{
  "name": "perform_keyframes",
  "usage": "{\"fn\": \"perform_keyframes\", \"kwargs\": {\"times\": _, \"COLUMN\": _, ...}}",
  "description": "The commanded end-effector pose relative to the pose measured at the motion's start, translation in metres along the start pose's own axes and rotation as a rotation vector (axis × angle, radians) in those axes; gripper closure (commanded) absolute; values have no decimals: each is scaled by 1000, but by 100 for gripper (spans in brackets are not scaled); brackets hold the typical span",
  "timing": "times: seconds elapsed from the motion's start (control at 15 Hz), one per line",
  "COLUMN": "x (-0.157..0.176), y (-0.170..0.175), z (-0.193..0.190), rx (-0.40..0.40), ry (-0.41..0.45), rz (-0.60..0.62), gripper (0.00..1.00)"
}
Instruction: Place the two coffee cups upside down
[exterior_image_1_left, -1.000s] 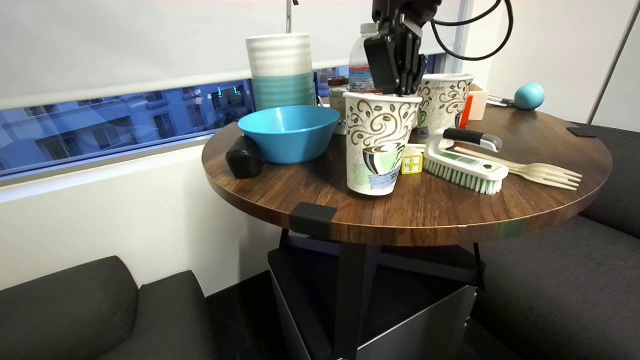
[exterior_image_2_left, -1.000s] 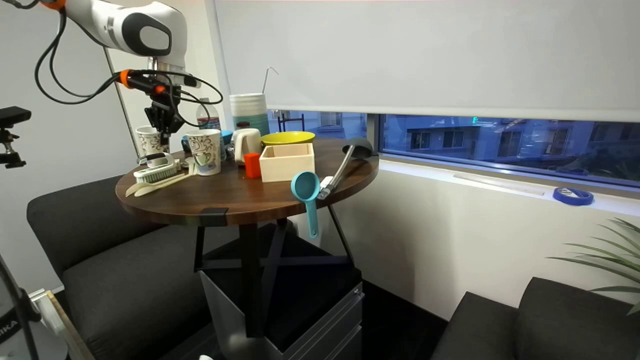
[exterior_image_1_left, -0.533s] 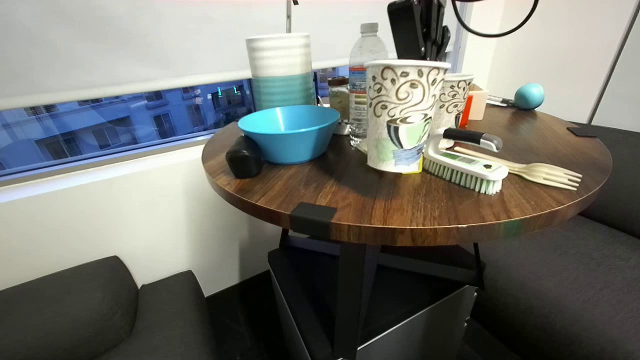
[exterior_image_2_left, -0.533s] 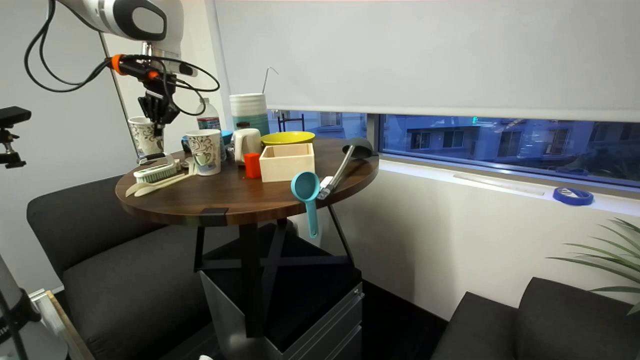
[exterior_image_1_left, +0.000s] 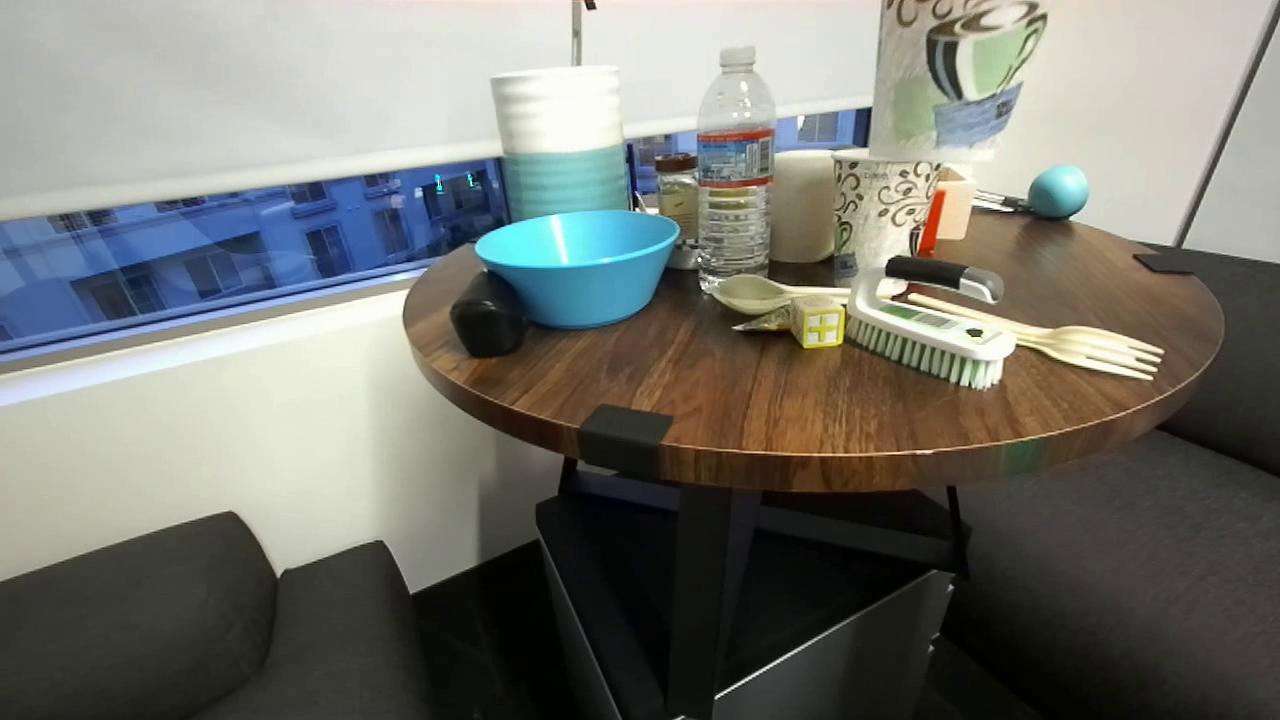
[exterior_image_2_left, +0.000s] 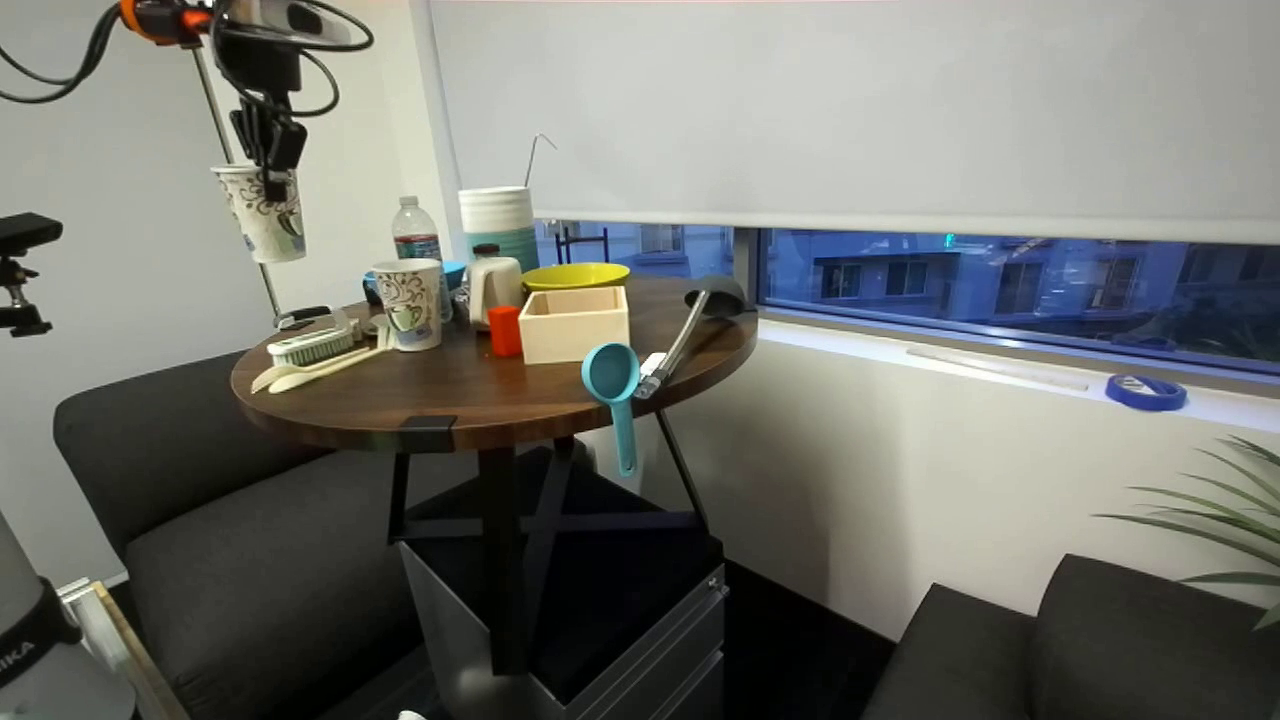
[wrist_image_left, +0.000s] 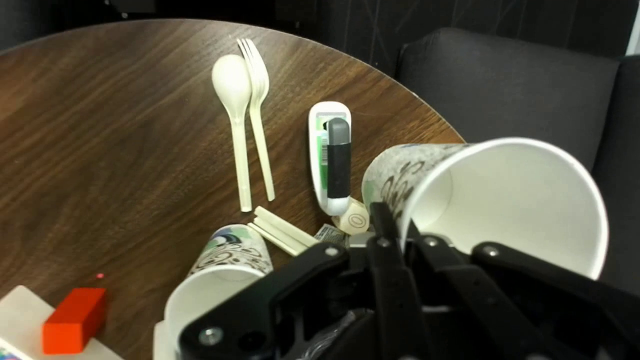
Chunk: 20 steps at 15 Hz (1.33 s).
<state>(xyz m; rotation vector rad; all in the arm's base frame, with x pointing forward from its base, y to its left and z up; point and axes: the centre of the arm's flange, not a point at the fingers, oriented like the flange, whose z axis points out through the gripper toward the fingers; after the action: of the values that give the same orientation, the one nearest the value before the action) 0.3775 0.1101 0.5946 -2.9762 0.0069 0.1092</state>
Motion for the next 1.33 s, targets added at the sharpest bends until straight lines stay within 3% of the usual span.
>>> {"fn": "perform_keyframes", "kwargs": {"times": 0.0, "x": -16, "y": 22, "z": -29, "rx": -21, "ry": 66, "rz": 192, "gripper": 99}}
{"fn": "perform_keyframes", "kwargs": {"times": 0.6, "x": 27, "y": 62, "z": -32, "rx": -49, "ry": 176, "rz": 642, "gripper": 99}}
{"fn": "perform_keyframes", "kwargs": {"times": 1.13, "x": 60, "y": 77, "z": -5, "rx": -87, "ry": 187, "rz": 768, "gripper": 99}}
{"fn": "perform_keyframes", "kwargs": {"times": 1.27, "x": 64, "y": 80, "z": 2, "rx": -98, "ry": 156, "rz": 776, "gripper": 99}}
